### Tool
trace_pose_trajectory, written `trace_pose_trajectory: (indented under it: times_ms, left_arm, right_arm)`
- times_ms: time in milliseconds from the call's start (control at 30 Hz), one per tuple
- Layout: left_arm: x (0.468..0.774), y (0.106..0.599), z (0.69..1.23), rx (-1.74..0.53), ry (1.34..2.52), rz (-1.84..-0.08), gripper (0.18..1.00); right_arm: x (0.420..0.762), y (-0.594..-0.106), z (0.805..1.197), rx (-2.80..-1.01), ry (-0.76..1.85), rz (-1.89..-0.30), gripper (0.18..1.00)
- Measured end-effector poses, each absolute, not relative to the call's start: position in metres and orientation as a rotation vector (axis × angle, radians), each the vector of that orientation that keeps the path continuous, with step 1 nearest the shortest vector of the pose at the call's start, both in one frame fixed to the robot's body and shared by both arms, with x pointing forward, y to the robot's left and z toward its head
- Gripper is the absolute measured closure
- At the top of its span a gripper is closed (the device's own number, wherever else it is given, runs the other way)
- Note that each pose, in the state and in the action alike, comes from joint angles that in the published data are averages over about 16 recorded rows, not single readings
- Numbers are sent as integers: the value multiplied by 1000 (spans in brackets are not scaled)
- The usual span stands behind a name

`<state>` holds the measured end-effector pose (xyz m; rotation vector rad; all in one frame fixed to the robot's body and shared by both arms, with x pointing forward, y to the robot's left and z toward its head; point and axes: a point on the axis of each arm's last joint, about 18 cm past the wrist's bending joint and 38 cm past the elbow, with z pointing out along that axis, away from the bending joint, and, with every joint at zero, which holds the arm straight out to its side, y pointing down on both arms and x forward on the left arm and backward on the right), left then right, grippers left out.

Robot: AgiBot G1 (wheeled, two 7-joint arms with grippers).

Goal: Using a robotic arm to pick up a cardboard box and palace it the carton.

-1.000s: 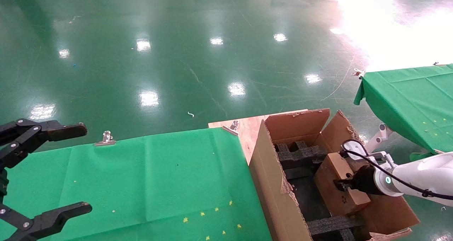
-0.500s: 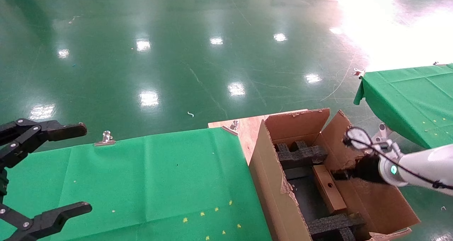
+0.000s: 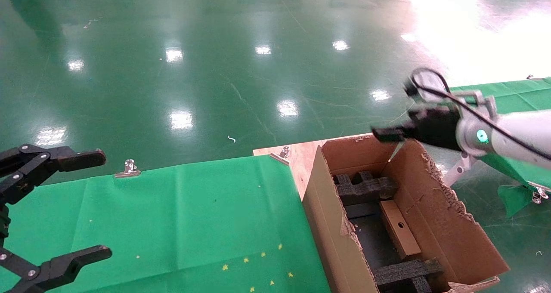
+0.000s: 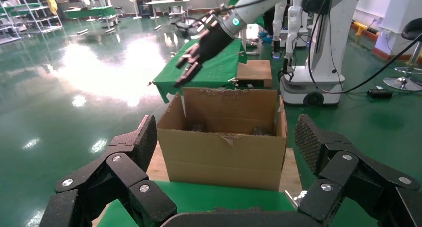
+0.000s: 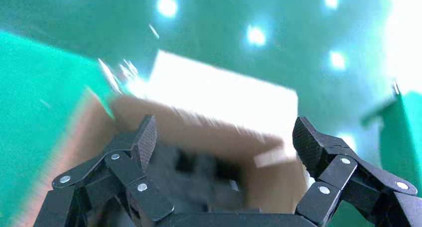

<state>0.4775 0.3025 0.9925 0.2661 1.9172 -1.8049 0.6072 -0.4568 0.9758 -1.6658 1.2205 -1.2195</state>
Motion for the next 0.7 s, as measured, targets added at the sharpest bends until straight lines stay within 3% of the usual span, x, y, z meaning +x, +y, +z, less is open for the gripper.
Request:
trace_pose_trajectory:
  times_ms: [300, 700]
  left_arm:
    - [478, 303, 992, 266, 1917, -1805, 183]
    - [478, 303, 993, 265, 1916, -1805, 183]
  right_arm:
    - [599, -416, 1014, -1658, 1040, -1109, 180]
    - [592, -400, 1019, -1686, 988, -1018, 178]
